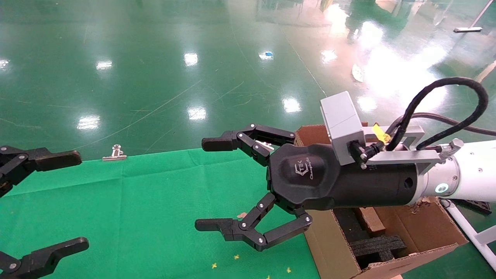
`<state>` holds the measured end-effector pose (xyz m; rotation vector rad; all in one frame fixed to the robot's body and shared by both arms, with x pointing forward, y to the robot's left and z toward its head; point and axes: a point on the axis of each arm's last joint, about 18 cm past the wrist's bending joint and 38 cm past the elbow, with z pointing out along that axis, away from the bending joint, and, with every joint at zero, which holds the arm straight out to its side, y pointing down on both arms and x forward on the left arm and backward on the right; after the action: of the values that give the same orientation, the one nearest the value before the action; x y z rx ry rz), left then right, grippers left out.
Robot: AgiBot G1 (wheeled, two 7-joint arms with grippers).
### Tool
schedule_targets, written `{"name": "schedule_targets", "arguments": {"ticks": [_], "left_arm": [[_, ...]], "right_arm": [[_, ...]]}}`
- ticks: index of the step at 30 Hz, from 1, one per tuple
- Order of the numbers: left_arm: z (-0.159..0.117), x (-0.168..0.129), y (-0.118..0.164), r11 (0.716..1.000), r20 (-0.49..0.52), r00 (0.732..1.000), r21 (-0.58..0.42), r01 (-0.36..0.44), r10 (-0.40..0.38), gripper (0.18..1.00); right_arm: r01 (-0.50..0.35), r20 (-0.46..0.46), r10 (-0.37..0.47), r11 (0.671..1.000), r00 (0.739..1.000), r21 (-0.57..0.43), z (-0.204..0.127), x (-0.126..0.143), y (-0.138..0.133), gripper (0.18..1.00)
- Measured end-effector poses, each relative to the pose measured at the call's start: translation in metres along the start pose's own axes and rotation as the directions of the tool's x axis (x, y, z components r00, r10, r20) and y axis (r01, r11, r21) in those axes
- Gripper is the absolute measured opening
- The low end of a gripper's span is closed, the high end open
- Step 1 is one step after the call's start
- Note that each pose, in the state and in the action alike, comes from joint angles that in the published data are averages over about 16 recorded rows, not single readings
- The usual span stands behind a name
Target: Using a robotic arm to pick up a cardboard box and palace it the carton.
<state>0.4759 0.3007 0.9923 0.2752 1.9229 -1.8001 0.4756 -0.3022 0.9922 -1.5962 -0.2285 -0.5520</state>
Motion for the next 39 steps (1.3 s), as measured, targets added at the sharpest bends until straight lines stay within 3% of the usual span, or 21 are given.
{"name": "schedule_targets", "arguments": {"ticks": [39], "left_arm": [[0.0, 0.0, 0.0, 1.0, 0.0, 1.0, 0.0, 0.0, 0.0, 1.001]], "right_arm": [[-0.001, -0.002, 0.001, 1.0, 1.0, -0.002, -0.0001, 0.0008, 0.0001, 1.0]]}}
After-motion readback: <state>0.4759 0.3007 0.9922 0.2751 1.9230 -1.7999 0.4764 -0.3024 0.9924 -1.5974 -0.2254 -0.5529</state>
